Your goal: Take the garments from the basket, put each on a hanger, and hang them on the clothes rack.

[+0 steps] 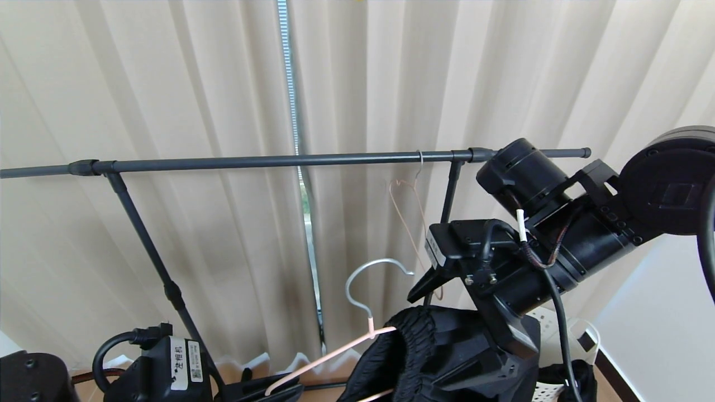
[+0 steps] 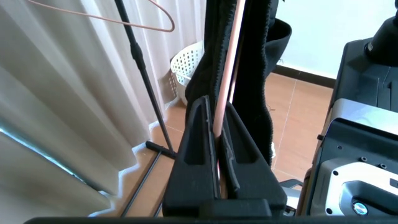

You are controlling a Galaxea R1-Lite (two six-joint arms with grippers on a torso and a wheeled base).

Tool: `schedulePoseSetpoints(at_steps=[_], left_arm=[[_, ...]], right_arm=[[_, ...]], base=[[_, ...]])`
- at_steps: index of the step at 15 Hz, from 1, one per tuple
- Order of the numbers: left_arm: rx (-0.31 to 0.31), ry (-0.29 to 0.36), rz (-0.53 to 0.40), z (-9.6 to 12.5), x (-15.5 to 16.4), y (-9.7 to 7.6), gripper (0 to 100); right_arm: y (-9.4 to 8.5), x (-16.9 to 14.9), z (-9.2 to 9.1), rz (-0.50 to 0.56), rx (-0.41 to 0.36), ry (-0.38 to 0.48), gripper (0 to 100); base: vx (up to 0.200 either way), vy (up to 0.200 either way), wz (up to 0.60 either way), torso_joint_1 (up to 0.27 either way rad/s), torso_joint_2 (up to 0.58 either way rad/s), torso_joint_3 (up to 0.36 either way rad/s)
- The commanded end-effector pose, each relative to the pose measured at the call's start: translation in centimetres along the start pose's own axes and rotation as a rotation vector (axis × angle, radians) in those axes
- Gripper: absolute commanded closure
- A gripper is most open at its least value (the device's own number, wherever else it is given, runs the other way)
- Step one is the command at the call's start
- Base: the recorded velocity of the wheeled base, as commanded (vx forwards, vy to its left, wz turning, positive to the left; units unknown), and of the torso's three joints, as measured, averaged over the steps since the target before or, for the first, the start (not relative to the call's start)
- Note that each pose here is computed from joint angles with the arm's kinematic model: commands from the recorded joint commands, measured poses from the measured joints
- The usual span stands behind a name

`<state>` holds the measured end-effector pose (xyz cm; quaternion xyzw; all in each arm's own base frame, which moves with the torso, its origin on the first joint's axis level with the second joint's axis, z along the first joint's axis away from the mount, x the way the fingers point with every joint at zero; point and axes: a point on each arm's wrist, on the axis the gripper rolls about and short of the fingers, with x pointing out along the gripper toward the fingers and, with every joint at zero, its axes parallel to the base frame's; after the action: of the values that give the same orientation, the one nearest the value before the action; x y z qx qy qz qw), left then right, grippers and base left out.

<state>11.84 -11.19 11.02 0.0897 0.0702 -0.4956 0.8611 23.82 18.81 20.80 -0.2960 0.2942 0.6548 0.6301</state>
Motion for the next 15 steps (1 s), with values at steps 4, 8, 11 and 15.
schedulePoseSetpoints(at_steps=[4, 8, 11, 15], left_arm=[[0.0, 0.0, 0.0, 0.0, 0.0, 0.0, 100], [0.016, 0.001, 0.003, 0.0, -0.1, 0.0, 100], [0.037, 0.004, 0.006, -0.1, -0.1, 0.0, 0], [-0.026, -0.055, 0.043, 0.9, -0.6, 0.6, 0]], right_arm=[[0.2, 0.2, -0.3, 0.013, 0.014, 0.008, 100], [1.4, -0.9, -0.3, 0.002, 0.003, -0.005, 100], [2.2, -2.1, -0.2, -0.017, -0.001, -0.019, 100], [2.4, -3.5, 0.2, -0.154, 0.031, 0.038, 100]], base=[[0.0, 0.0, 0.0, 0.0, 0.0, 0.0], [0.0, 0.0, 0.0, 0.0, 0.0, 0.0], [0.0, 0.0, 0.0, 0.0, 0.0, 0.0], [0.0, 0.0, 0.0, 0.0, 0.0, 0.0]])
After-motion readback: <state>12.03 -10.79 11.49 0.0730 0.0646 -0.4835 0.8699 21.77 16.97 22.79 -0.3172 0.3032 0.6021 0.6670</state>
